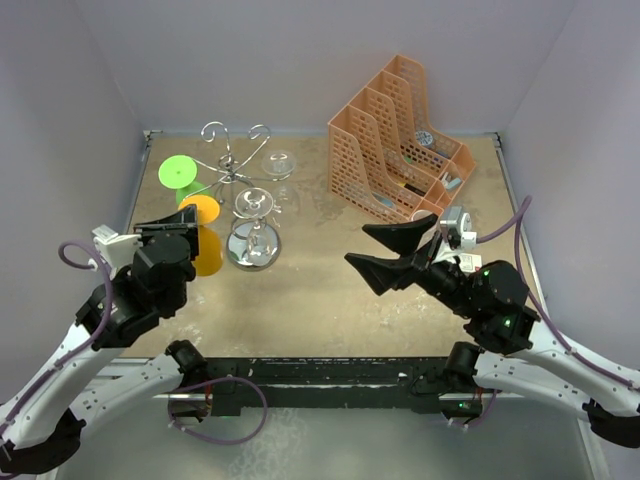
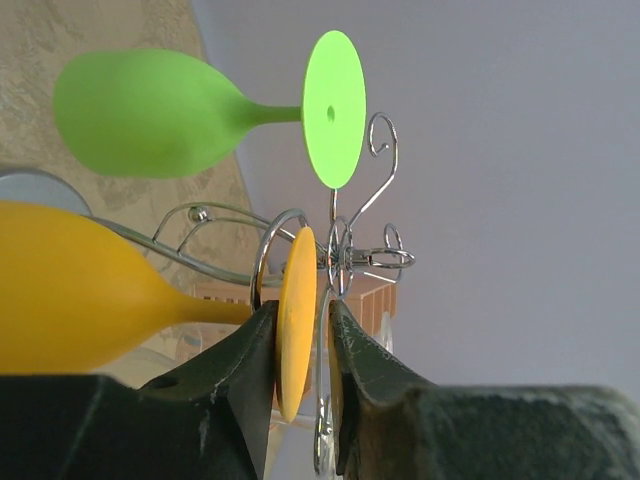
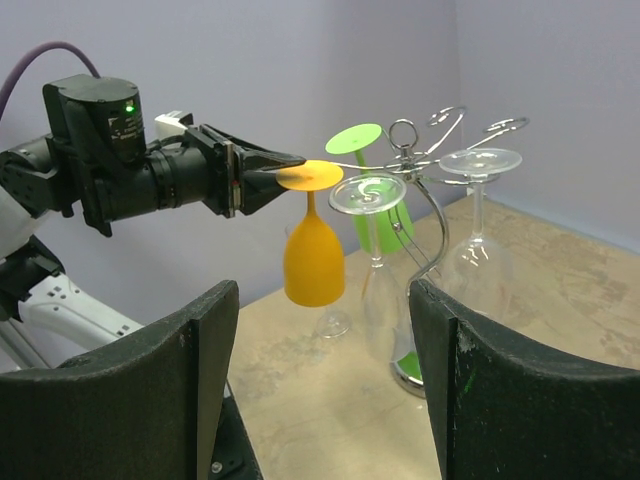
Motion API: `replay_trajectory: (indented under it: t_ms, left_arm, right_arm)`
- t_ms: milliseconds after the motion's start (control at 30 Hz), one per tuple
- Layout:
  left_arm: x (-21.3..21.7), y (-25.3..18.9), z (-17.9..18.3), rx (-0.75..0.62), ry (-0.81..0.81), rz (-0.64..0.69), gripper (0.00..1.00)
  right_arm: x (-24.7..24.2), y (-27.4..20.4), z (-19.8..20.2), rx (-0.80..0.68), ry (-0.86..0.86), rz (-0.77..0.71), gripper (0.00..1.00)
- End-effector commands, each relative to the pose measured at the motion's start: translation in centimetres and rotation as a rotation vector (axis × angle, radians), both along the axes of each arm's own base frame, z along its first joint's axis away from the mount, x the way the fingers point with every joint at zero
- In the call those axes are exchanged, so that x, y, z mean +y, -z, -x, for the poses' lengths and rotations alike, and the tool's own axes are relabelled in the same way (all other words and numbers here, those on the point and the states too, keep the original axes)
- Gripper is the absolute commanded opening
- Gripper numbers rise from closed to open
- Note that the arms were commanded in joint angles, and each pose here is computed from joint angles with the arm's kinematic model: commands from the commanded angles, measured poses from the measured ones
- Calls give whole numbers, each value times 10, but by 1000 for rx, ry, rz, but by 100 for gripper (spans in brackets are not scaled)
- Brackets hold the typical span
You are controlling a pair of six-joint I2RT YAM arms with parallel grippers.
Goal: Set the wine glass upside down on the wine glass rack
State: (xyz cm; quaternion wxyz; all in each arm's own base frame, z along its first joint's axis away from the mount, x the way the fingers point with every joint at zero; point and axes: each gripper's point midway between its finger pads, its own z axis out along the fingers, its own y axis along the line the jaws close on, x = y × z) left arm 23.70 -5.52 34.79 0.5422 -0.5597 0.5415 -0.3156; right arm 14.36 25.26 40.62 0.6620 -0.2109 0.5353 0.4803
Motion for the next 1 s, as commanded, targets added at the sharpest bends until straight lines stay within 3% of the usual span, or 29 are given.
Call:
replay_trajectory:
  t_ms: [0, 167, 367, 633, 833, 967]
  left_arm:
    - [1, 5, 11, 51, 47, -17, 26]
    - [3, 2, 20, 61, 82, -8, 34]
    - [6, 6, 27, 75, 99, -3, 37]
    - [33, -20, 43, 38, 82, -109, 45]
    - [35, -63, 58, -88, 189, -219, 52]
    - [35, -86, 68, -157, 257, -310, 53]
  right_arm:
    - [-10, -22, -1, -7, 28, -63, 71]
    - [-10, -21, -2, -2, 35, -64, 71]
    - [-9, -21, -4, 2, 38, -69, 71]
    - [-14, -8, -18, 72, 117, -48, 70]
    - [-15, 25, -48, 252, 267, -2, 67]
    - [-37, 66, -86, 416, 556, 72, 67]
